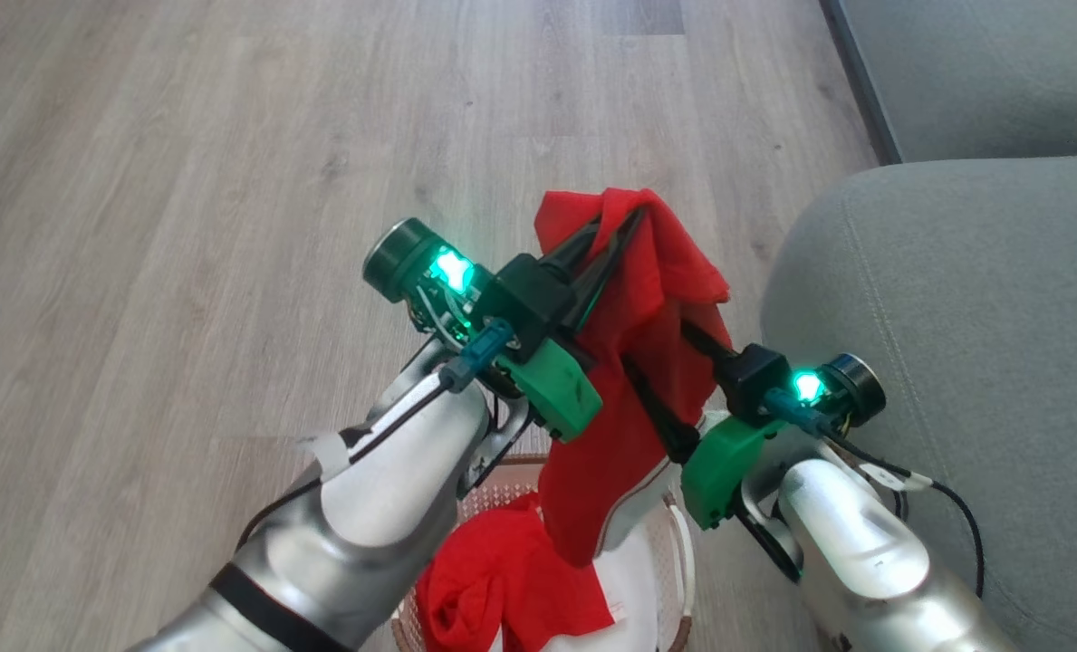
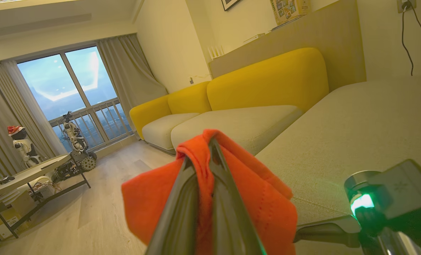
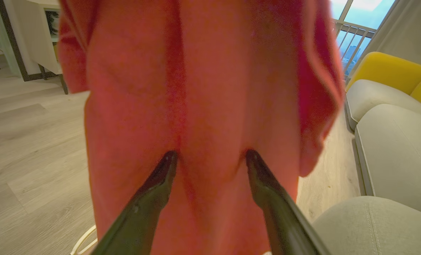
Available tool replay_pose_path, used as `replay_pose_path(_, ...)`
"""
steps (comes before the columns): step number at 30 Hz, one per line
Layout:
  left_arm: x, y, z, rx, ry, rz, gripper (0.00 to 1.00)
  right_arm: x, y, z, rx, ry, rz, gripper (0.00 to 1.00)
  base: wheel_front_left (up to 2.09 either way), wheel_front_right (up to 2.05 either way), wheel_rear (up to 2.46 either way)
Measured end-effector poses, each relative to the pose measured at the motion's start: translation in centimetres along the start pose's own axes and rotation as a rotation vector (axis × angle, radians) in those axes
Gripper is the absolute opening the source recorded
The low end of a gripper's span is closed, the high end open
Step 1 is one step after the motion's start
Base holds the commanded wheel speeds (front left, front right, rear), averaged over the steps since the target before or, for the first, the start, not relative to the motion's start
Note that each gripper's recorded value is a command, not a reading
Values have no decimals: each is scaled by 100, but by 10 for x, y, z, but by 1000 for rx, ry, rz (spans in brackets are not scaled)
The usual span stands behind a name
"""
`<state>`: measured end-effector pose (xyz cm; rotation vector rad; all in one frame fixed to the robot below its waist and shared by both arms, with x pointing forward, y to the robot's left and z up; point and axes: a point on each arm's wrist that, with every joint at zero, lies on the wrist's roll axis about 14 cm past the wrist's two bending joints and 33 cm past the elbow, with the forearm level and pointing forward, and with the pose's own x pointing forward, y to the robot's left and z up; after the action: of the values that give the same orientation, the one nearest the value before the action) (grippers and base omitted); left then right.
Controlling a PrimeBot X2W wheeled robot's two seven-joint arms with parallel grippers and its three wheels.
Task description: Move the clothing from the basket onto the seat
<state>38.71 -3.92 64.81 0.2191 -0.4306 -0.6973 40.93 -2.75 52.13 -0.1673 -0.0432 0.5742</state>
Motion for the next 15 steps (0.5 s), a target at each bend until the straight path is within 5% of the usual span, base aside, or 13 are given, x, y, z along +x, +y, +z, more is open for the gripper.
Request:
replay_pose_path(2, -1, -1, 1, 3, -2, -1, 0, 3, 4, -1, 5, 5, 15, 100, 0, 0, 0)
replay_pose_path(3, -2, -2, 1, 0, -3, 0, 0, 4, 7, -2, 8, 11, 24, 86, 0, 0, 0)
replay_pose_path(4, -2, -3, 2, -3, -4, -3, 0, 5, 9, -2, 9, 12, 31, 86, 0, 0, 0)
replay_pose_path(6, -3, -3, 4, -6, -9, -3, 0, 8, 13, 0, 9, 9, 45, 31, 0, 0, 0)
replay_pose_path(8, -4, -2, 4, -5, -8, 4, 0, 9, 15, 0, 10, 12, 51, 0, 0, 0, 0)
replay_pose_path(15, -5, 3, -4, -21, 18, 25, 0, 9, 11, 3, 18, 6, 41, 0, 0, 0, 0)
